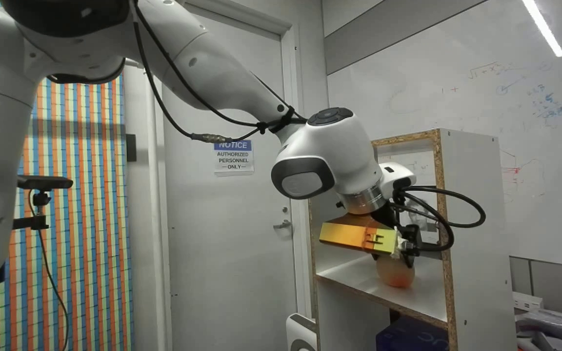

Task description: Pick up the fruit plush toy from the shelf and put it on top of the cabinet

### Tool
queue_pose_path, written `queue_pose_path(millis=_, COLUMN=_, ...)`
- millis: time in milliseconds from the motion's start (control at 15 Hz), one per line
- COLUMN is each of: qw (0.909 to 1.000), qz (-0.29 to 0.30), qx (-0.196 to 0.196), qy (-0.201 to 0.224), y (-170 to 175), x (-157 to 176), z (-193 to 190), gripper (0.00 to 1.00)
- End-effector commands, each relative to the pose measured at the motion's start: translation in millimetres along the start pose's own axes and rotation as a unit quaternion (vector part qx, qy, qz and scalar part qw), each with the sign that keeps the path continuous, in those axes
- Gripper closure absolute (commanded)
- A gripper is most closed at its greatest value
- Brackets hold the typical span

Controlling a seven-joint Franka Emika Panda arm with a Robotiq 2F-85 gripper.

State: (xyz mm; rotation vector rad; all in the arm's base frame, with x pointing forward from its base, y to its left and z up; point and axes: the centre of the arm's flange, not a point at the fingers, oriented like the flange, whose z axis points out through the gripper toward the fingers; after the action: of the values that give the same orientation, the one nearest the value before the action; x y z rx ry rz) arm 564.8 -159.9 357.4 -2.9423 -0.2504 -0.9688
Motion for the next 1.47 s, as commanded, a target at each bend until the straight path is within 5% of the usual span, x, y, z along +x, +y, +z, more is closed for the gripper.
queue_pose_path(millis=0, qw=0.9998, qz=-0.008, qx=-0.001, qy=0.017, y=11, x=5, z=6, gripper=0.55)
queue_pose_path(millis=667, qw=0.9951, qz=0.025, qx=0.076, qy=-0.058, y=12, x=13, z=-95, gripper=0.56)
queue_pose_path(millis=1067, qw=0.9680, qz=0.068, qx=0.152, qy=-0.188, y=-2, x=16, z=-182, gripper=0.56)
queue_pose_path(millis=1400, qw=0.9597, qz=0.103, qx=0.183, qy=-0.187, y=-14, x=61, z=-281, gripper=0.56)
